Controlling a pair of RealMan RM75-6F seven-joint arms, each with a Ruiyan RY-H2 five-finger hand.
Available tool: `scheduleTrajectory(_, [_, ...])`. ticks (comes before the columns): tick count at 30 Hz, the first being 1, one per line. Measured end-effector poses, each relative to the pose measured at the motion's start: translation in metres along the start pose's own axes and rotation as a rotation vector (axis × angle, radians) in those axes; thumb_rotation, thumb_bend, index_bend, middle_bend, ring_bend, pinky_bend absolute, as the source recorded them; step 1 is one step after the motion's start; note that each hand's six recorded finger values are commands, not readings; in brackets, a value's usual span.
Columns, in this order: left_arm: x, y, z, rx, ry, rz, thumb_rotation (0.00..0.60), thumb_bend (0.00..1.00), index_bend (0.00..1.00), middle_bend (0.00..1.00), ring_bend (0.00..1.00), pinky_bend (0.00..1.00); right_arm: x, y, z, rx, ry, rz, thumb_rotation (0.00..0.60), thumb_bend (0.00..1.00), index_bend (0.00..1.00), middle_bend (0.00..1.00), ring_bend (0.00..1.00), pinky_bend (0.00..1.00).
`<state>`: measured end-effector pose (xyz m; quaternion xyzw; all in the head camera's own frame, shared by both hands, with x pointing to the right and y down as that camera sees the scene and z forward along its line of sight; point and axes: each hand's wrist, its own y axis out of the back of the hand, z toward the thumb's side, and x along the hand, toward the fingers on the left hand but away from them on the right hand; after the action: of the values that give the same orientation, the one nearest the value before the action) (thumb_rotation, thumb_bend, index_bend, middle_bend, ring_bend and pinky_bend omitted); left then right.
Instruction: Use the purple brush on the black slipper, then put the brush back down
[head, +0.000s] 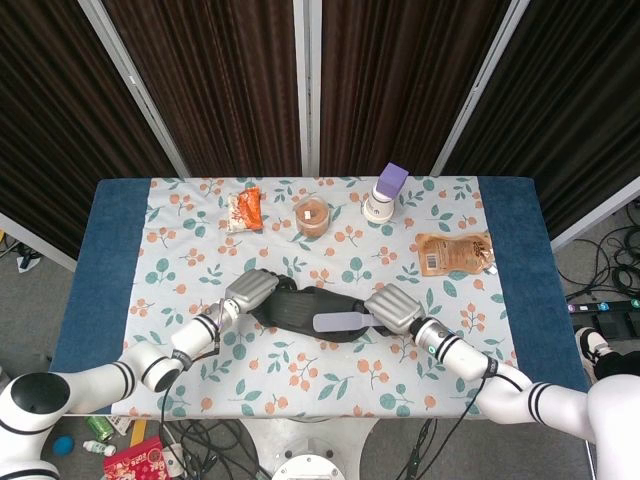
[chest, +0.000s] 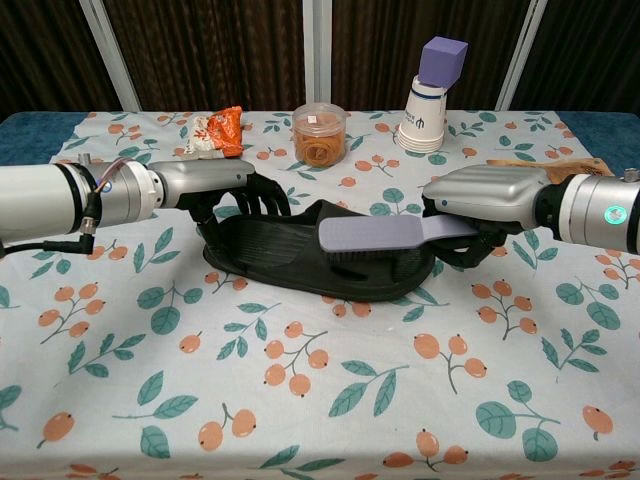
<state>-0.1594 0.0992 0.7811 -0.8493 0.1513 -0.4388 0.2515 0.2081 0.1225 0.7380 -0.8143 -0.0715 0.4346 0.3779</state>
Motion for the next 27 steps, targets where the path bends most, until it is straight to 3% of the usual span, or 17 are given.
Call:
scheduleTrajectory(5, [0.001, 0.000, 0.002, 0.004, -0.004, -0.003, 0.600, 0.19, 0.41, 0.47, 0.33, 0.28, 0.011, 0.010, -0.003, -0.005, 0.017, -0.032, 0.600, 0.93, 1.00, 0.99, 1.00, 1.00])
scheduleTrajectory(11, [0.000, 0.000, 0.002, 0.001, -0.001, -0.008, 0.600, 0.19, 0.41, 0.47, 0.33, 0.28, -0.004, 0.036, -0.013, -0.030, -0.015, -0.116, 0.600, 0.93, 1.00, 0.99, 1.00, 1.00])
scheduleTrajectory(19, [0.000, 0.001, 0.000, 0.003, 0.003, -0.007, 0.600, 0.19, 0.41, 0.47, 0.33, 0.28, -0.028, 0.016, -0.008, 0.031, -0.031, -0.043, 0.600, 0.93, 1.00, 0.99, 1.00, 1.00])
scheduleTrajectory(27, [0.001, 0.003, 0.001, 0.005, 0.000, -0.005, 0.600, 0.19, 0.41, 0.47, 0.33, 0.28, -0.004, -0.005, -0.005, 0.094, 0.020, 0.029, 0.600, 0.93, 1.00, 0.99, 1.00, 1.00])
